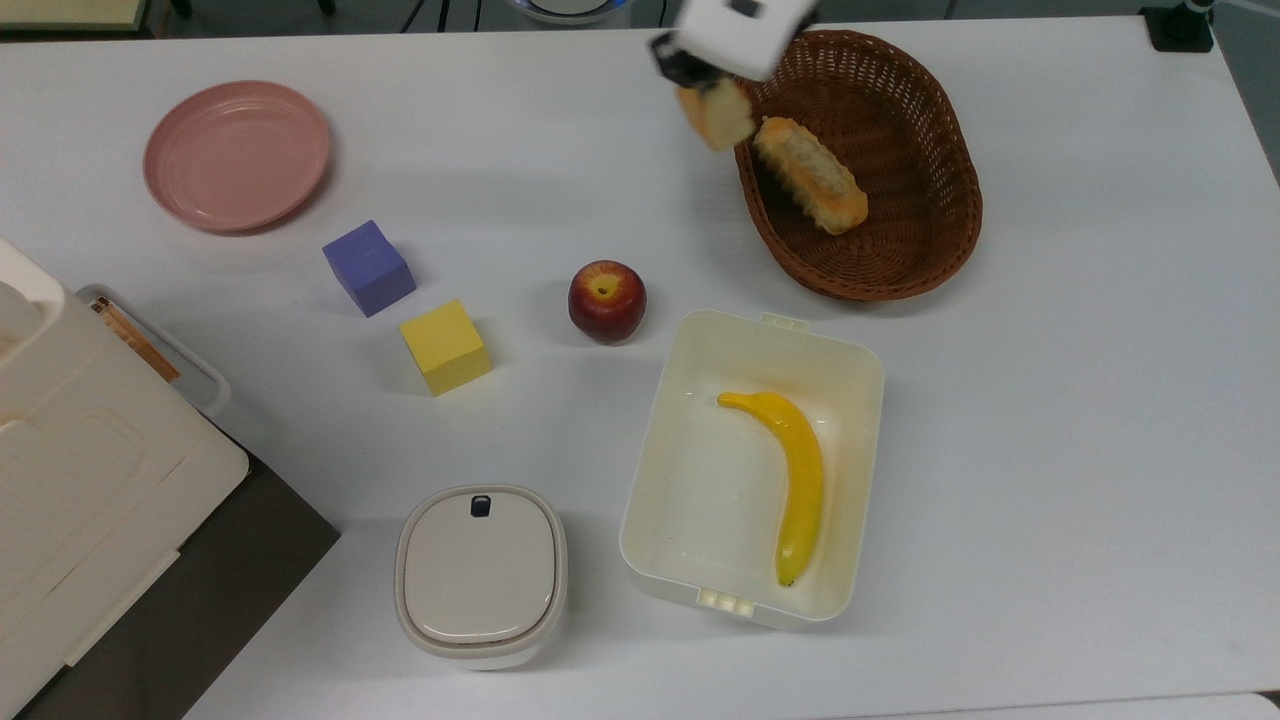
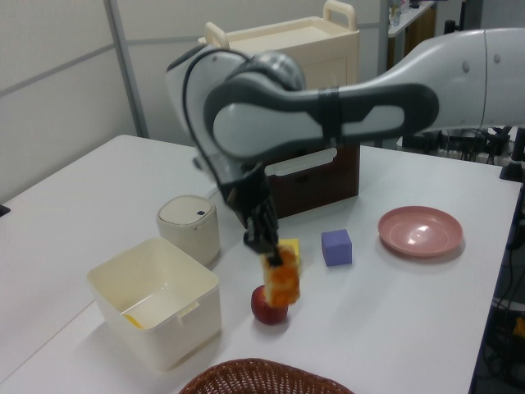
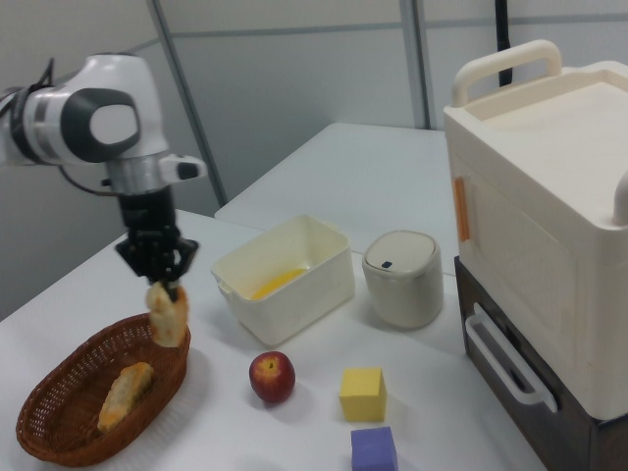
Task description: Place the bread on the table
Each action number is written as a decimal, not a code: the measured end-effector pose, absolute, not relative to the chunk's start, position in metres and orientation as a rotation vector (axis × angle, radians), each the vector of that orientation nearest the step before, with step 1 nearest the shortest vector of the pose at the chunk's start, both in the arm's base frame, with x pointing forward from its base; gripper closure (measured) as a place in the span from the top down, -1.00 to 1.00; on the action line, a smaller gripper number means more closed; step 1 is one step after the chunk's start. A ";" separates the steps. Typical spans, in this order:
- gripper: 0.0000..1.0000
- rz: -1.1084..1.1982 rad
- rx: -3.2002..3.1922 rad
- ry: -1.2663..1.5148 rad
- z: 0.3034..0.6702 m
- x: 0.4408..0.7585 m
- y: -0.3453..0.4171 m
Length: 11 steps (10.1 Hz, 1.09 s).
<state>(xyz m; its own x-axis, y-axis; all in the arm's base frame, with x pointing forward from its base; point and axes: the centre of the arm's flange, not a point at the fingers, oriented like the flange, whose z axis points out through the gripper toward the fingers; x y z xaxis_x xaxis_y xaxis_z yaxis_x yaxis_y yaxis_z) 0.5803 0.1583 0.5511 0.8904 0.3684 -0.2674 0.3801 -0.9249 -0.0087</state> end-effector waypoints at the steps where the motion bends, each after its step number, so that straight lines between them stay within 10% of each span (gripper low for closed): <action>1: -0.74 -0.401 3.035 0.549 0.558 0.586 0.120; 3: -0.67 -0.401 3.039 0.453 0.560 0.595 0.054; 7: 0.94 -0.423 3.033 0.338 0.554 0.600 0.002; 11: 1.00 -0.427 3.052 0.234 0.554 0.598 -0.039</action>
<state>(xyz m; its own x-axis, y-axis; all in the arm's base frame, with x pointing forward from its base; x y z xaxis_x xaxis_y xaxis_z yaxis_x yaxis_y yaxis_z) 0.5983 -0.0390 0.5539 0.9504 0.1422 -0.2767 0.1564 -0.9872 0.0299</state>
